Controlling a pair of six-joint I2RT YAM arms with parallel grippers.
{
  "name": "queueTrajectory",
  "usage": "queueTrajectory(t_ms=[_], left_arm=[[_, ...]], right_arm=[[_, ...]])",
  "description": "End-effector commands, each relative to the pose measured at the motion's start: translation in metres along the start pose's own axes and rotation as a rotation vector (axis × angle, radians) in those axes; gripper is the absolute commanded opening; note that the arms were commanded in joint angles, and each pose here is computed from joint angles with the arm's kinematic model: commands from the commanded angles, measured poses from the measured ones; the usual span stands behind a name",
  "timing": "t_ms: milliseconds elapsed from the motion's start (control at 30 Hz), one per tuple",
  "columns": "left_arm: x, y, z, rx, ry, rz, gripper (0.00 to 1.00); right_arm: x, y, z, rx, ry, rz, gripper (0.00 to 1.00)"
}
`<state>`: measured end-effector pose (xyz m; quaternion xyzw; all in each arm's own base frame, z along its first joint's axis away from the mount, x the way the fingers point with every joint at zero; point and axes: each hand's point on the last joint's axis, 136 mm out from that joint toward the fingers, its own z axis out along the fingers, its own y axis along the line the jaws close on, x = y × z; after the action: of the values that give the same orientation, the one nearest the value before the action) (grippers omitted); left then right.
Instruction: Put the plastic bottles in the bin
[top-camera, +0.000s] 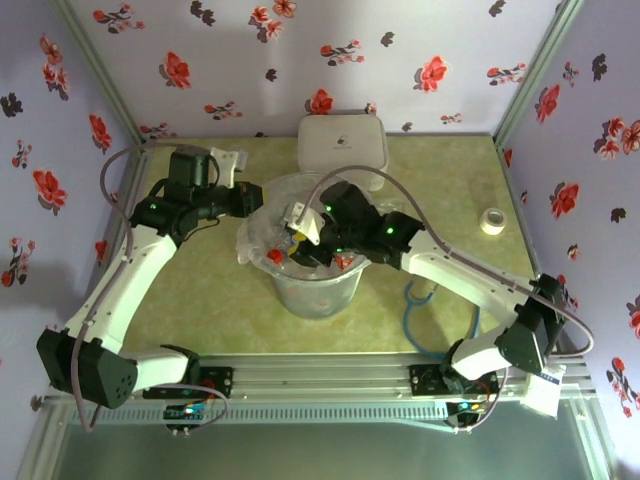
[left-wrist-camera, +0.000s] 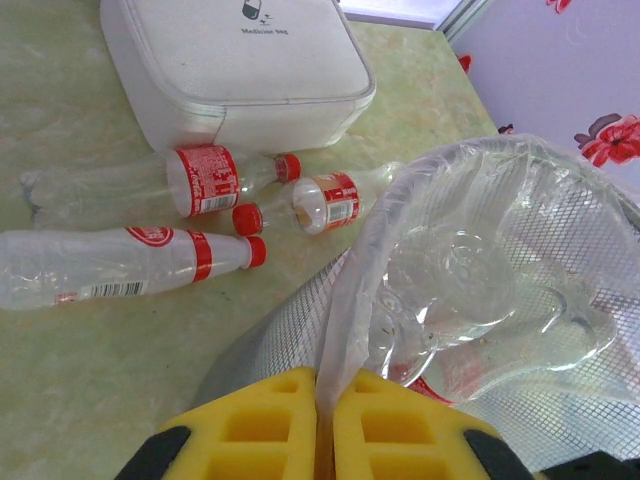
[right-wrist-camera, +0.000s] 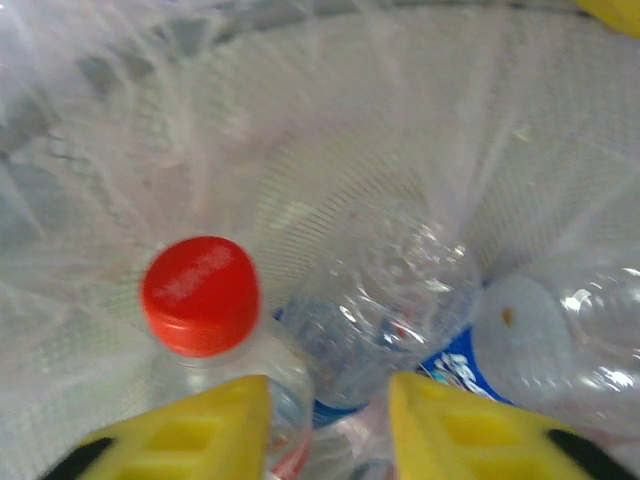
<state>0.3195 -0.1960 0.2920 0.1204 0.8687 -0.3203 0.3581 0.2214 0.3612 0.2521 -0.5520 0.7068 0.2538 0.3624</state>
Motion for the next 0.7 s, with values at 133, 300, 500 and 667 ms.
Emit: queueTrajectory(t_ms=[133, 300, 500, 667], left_arm=[[0.014, 0.004, 0.005, -0.023, 0.066, -0.014, 0.00], [0.015, 0.004, 0.005, -0.023, 0.069, -0.007, 0.00], [0.013, 0.004, 0.005, -0.022, 0.066, -0.001, 0.00], [0.012, 0.005, 0.003, -0.035, 0.062, 0.006, 0.00]], right_arm=[[-0.016, -0.039, -0.048, 0.148, -0.046, 0.140, 0.73], [-0.047, -0.059, -0.088, 0.246, -0.205, 0.189, 0.89], [-0.057, -0.083, -0.132, 0.386, -0.342, 0.255, 0.97], [-0.037, -0.123, -0.170, 0.567, -0.403, 0.411, 0.99]])
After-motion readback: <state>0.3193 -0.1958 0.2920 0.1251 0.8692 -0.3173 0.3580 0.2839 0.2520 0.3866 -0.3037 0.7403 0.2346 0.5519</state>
